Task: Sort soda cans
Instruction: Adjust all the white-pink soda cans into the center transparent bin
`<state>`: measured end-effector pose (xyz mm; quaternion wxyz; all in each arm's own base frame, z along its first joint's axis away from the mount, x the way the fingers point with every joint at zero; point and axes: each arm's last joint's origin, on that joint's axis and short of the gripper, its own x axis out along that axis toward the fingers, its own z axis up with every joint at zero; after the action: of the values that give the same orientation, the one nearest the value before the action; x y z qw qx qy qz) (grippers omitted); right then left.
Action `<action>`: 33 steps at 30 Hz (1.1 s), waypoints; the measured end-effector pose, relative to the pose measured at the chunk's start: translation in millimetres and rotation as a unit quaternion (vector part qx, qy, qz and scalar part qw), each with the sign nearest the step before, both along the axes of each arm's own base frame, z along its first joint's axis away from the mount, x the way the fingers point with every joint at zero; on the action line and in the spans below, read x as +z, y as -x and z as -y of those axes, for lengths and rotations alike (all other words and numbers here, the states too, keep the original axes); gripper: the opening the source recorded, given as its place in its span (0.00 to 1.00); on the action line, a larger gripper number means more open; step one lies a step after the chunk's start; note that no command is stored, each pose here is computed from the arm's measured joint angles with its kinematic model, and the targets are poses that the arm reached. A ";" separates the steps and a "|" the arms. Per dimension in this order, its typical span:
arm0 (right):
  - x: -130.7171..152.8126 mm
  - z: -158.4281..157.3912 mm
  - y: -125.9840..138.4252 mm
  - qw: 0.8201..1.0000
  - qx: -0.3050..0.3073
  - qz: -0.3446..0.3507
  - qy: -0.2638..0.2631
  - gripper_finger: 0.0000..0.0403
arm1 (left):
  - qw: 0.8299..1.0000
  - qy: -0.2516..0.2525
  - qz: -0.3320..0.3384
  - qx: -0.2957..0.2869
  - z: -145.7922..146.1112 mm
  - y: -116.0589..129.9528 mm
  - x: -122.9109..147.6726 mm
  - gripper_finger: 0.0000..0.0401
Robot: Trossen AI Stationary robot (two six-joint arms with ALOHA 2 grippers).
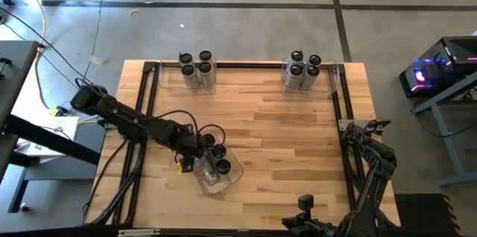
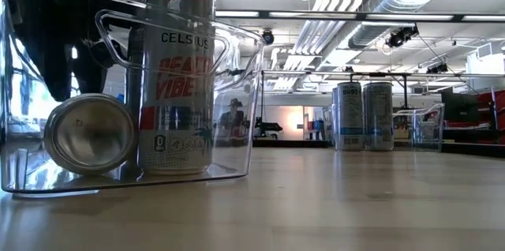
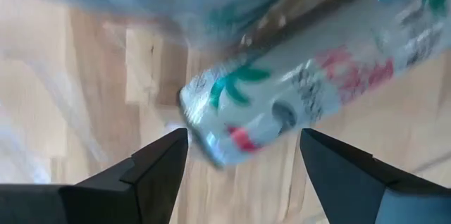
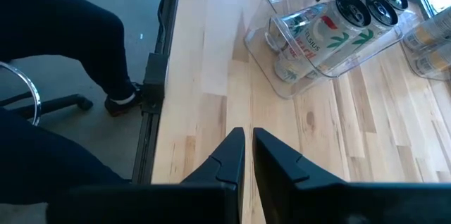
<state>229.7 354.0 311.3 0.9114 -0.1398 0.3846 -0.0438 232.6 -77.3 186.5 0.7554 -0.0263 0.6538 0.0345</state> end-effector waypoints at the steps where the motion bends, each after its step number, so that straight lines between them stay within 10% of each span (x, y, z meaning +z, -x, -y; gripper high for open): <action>1: 0.0 -0.1 0.0 1.000 0.000 0.000 0.000 0.06 | 1.000 0.000 0.005 0.001 0.4 -1.1 -2.1 0.67; 13: 0.0 -0.1 -0.1 1.000 0.000 0.000 -0.001 0.06 | 0.999 -0.003 0.036 0.015 0.5 -4.2 -10.2 0.67; 23: 0.0 0.4 -0.9 1.000 0.001 0.000 0.002 0.06 | 0.997 -0.059 0.010 -0.049 11.3 -9.7 36.4 0.67; 33: 0.1 -1.4 1.2 1.000 0.002 0.002 -0.003 0.06 | 0.998 -0.042 -0.042 -0.035 11.6 -12.5 1.8 0.61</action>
<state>228.5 355.3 311.4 0.9125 -0.1381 0.3829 -0.0414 245.1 -88.9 188.3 0.7285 0.0294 0.6835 0.0367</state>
